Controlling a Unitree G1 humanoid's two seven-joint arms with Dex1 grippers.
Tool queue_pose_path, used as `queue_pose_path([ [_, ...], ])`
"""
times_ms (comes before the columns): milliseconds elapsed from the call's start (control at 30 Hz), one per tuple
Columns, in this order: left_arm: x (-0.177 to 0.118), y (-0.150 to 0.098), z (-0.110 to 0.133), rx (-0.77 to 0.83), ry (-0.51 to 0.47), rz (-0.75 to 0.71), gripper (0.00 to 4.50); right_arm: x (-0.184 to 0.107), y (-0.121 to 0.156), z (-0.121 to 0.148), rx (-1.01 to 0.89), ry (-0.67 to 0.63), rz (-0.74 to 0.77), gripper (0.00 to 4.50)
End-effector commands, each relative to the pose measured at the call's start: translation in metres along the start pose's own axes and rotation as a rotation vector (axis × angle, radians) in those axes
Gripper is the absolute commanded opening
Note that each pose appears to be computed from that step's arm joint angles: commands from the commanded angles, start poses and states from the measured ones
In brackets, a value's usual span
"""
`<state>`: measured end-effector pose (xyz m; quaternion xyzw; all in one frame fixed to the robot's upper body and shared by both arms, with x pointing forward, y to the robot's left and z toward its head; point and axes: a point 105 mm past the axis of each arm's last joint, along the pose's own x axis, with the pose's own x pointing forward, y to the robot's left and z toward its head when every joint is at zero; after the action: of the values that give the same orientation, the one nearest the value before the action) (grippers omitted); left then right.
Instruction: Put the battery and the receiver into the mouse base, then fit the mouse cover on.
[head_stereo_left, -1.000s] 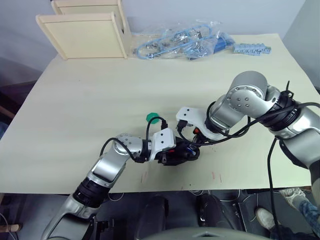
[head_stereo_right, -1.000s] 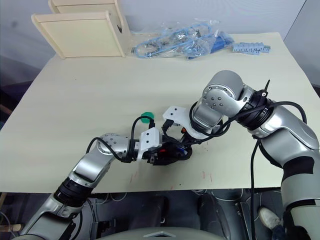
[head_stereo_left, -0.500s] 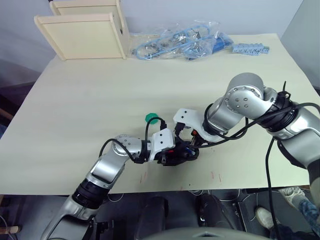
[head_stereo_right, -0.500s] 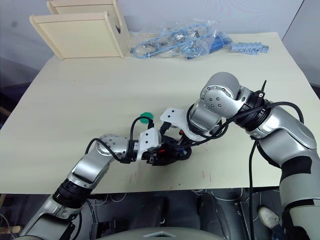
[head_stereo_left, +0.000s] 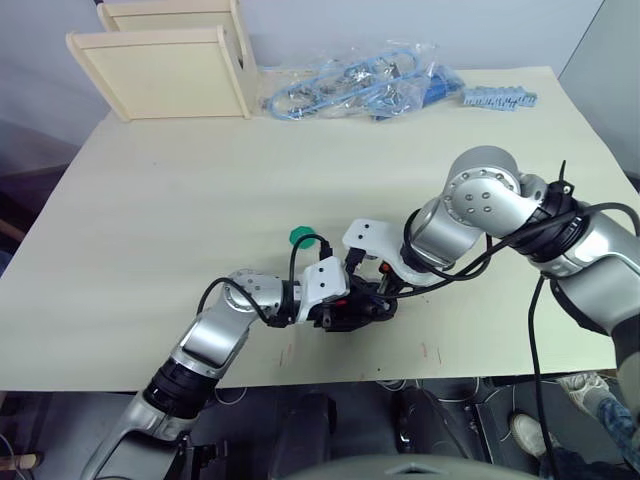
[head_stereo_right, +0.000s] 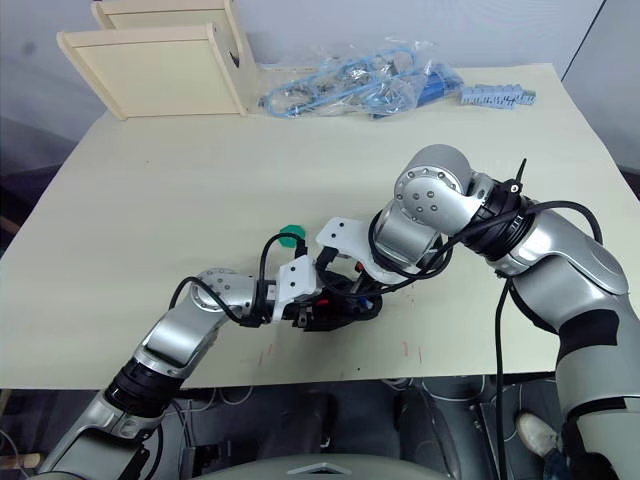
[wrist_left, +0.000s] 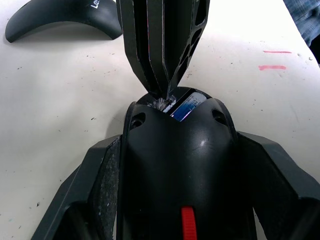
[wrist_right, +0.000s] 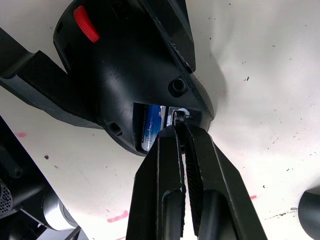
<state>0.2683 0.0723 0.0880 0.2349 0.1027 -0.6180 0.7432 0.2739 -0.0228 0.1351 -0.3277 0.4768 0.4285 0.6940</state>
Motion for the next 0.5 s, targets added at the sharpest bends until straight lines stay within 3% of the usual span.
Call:
queue_pose_path([
  [33, 0.005, -0.007, 0.003, 0.006, -0.011, -0.022, 2.92, 0.008, 0.012, 0.000, -0.007, 0.012, 0.055, 0.00],
  [233, 0.005, -0.008, 0.003, 0.004, -0.013, -0.021, 2.92, 0.008, 0.012, -0.001, 0.007, 0.010, 0.062, 0.00],
  [333, 0.005, -0.009, 0.004, 0.003, -0.013, -0.022, 2.92, 0.007, 0.010, -0.003, 0.014, 0.005, 0.060, 0.96],
  [500, 0.005, -0.009, 0.003, -0.001, -0.013, -0.022, 2.92, -0.008, -0.003, -0.001, 0.032, -0.020, 0.021, 3.23],
])
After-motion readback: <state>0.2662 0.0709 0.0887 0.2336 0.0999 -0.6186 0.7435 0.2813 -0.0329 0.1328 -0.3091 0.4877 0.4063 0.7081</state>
